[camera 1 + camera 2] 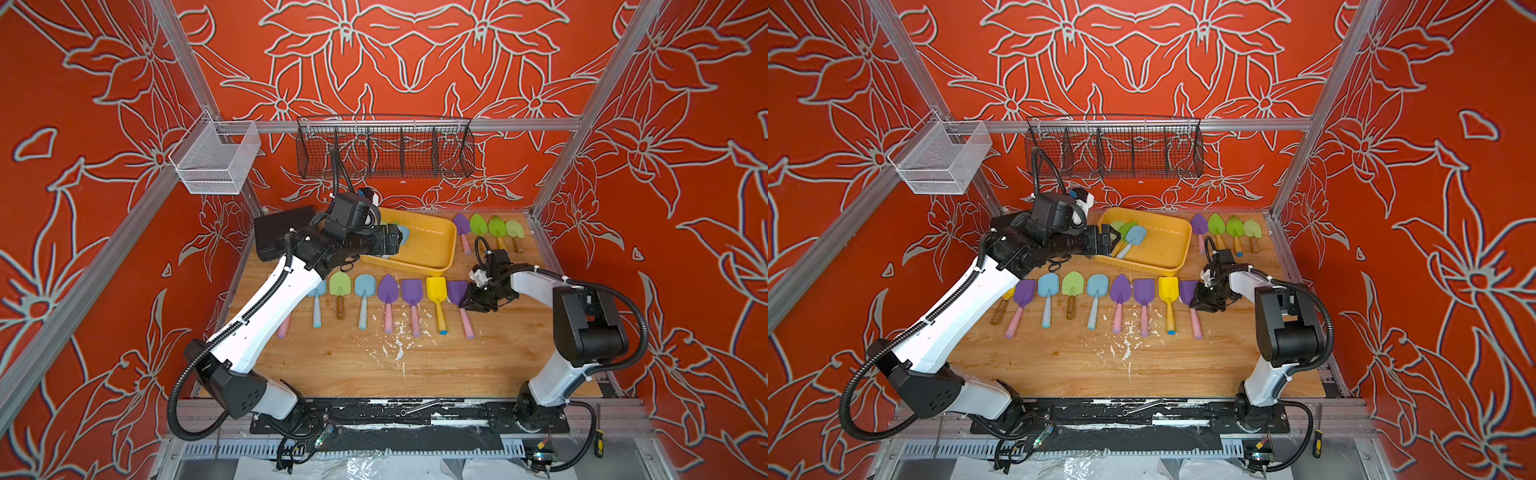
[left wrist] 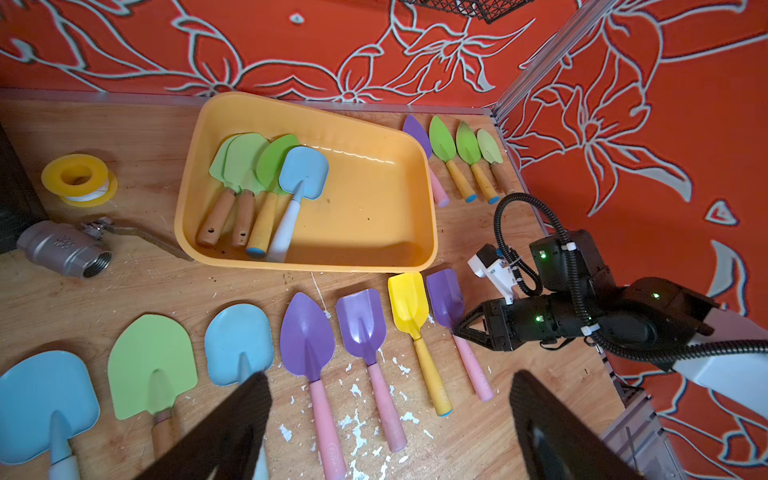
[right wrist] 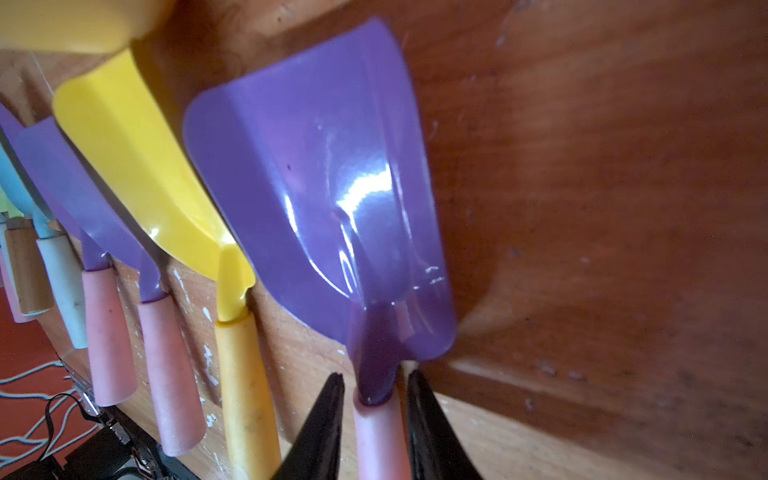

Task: Take the shovel out of the storage box
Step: Place the shovel at the center of the board, then pick up the shovel from the storage box.

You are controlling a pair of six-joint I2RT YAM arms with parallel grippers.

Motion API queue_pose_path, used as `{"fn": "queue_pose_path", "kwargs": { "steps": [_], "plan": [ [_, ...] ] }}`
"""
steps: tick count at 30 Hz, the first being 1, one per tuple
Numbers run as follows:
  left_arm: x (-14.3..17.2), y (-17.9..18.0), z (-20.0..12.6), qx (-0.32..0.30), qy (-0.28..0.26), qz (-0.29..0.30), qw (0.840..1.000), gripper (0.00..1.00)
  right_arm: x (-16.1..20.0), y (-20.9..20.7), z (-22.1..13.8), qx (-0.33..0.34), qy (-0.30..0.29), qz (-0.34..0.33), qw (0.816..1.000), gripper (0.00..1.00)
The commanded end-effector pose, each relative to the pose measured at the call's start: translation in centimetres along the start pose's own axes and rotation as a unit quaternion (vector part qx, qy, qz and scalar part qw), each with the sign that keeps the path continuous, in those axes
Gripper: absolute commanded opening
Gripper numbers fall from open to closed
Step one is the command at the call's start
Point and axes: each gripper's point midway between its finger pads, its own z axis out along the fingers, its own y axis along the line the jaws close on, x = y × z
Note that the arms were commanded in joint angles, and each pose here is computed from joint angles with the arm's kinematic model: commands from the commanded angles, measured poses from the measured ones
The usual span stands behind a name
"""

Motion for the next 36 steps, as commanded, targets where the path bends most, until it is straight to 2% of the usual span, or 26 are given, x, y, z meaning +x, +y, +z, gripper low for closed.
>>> {"fn": "queue_pose_path", "kwargs": {
  "steps": [1,5,10,16,21,26,32,36],
  "plan": [
    [-0.1,0.9,-0.5,-0.017,-0.008,-0.001,1.000,0.90,-0.6,0.7,-1.2,-0.004,-0.006,0.004,1.000,0.33],
    [0.2,1.3,-0.2,-0.023,-0.005,0.002,1.000,0.91,-1.5,2.0,-3.3,-0.011,-0.032,0.003,0.999,0.38],
    [1.0,1.9,1.1,-0.041,0.025,0.011,0.999,0.91,-3.4,5.0,-8.4,-0.029,-0.100,-0.024,0.994,0.52],
    [1.3,3.2,4.4,-0.072,0.076,0.022,0.994,0.90,-5.1,9.2,-15.5,-0.062,-0.188,-0.068,0.978,0.82],
    [1.5,4.4,8.7,-0.102,0.121,0.039,0.987,0.89,-5.6,12.6,-20.3,-0.109,-0.245,-0.094,0.959,0.98],
    [2.1,6.1,13.2,-0.133,0.166,0.050,0.976,0.87,-5.0,14.3,-21.9,-0.141,-0.237,-0.101,0.956,0.98],
    [2.2,7.2,17.4,-0.129,0.178,0.048,0.974,0.85,-3.9,14.2,-21.9,-0.145,-0.231,-0.096,0.957,0.98],
    [2.4,8.7,19.6,-0.130,0.187,0.026,0.973,0.82,-3.1,13.8,-21.6,-0.146,-0.226,-0.089,0.959,0.98]
  ]
}}
